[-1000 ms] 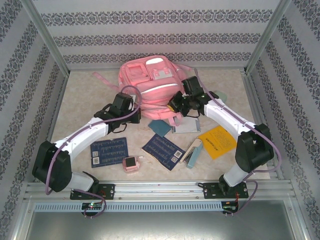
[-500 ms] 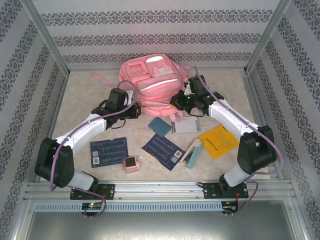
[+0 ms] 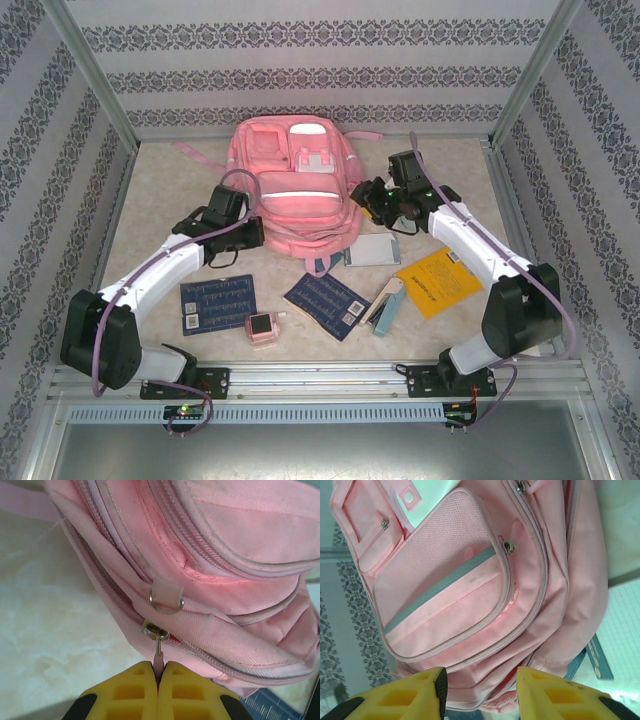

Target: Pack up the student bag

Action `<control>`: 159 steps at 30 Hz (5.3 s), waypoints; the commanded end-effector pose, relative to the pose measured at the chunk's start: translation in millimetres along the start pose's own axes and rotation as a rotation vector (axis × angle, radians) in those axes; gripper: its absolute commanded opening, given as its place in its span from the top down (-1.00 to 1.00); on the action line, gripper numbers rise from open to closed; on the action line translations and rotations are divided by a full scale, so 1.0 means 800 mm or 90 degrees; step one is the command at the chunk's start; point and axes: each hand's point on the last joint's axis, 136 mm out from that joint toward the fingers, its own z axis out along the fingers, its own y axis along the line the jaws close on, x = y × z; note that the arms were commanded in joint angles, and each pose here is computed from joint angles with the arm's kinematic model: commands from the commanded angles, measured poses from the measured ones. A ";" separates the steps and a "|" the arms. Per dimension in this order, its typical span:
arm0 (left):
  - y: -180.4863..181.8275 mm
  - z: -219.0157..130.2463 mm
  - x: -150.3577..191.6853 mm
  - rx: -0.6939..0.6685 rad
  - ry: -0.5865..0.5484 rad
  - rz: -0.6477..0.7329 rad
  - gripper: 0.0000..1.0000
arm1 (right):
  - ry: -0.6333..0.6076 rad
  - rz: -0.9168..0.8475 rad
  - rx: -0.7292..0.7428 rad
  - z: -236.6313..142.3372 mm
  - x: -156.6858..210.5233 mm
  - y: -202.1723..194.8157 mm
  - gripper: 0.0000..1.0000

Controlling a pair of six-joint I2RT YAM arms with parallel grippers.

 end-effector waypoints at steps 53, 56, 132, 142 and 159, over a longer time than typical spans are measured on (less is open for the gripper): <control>0.015 0.019 -0.065 -0.076 -0.051 0.003 1.00 | -0.053 0.105 -0.069 -0.001 0.017 0.019 1.00; 0.036 0.031 -0.074 -0.085 -0.046 -0.026 1.00 | -0.053 0.034 -0.081 0.000 0.018 0.025 1.00; 0.038 -0.042 -0.046 0.021 -0.041 -0.055 -0.11 | 0.332 -1.322 -0.359 0.099 0.446 -0.032 -0.63; 0.040 -0.043 -0.047 0.022 -0.043 -0.057 -0.11 | 0.348 -1.356 -0.287 0.129 0.441 -0.048 -0.09; -0.033 -0.029 -0.071 0.049 -0.019 0.054 -0.03 | -0.101 -0.973 -0.356 -0.010 0.257 0.080 0.59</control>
